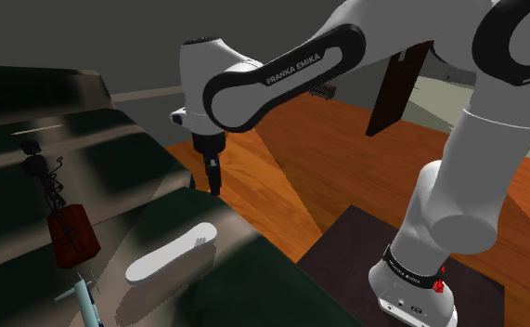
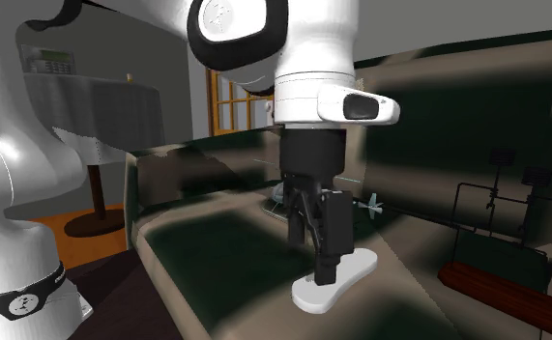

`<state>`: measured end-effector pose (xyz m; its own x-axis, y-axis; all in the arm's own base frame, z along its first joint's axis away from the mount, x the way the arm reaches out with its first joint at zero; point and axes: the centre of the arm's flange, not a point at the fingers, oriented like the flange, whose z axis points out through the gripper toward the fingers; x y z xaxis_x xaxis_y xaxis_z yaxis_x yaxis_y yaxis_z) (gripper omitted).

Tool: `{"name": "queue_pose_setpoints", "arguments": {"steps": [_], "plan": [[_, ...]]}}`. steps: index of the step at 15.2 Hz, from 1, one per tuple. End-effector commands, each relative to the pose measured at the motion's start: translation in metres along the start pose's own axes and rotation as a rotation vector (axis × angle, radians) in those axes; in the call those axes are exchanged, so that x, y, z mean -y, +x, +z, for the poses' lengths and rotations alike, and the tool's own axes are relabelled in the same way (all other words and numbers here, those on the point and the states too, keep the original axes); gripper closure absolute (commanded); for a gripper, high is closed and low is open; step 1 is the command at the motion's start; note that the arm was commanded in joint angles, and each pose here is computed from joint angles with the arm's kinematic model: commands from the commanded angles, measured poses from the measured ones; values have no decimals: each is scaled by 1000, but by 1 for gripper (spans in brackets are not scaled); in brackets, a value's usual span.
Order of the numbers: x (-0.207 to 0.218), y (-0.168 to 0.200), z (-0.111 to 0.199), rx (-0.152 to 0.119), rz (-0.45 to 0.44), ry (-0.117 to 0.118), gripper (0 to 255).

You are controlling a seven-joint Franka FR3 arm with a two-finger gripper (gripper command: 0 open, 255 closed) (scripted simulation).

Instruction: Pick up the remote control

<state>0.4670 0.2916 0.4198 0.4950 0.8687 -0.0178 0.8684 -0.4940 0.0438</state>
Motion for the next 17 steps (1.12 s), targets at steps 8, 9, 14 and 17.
{"name": "queue_pose_setpoints", "arguments": {"steps": [8, 9, 14, 17], "plan": [[73, 82, 46, -17, -315, 15, 0], [83, 90, 50, -18, -349, 17, 0], [105, 105, 72, -22, -425, 20, 0], [106, 105, 88, -22, -425, 20, 0]]}}
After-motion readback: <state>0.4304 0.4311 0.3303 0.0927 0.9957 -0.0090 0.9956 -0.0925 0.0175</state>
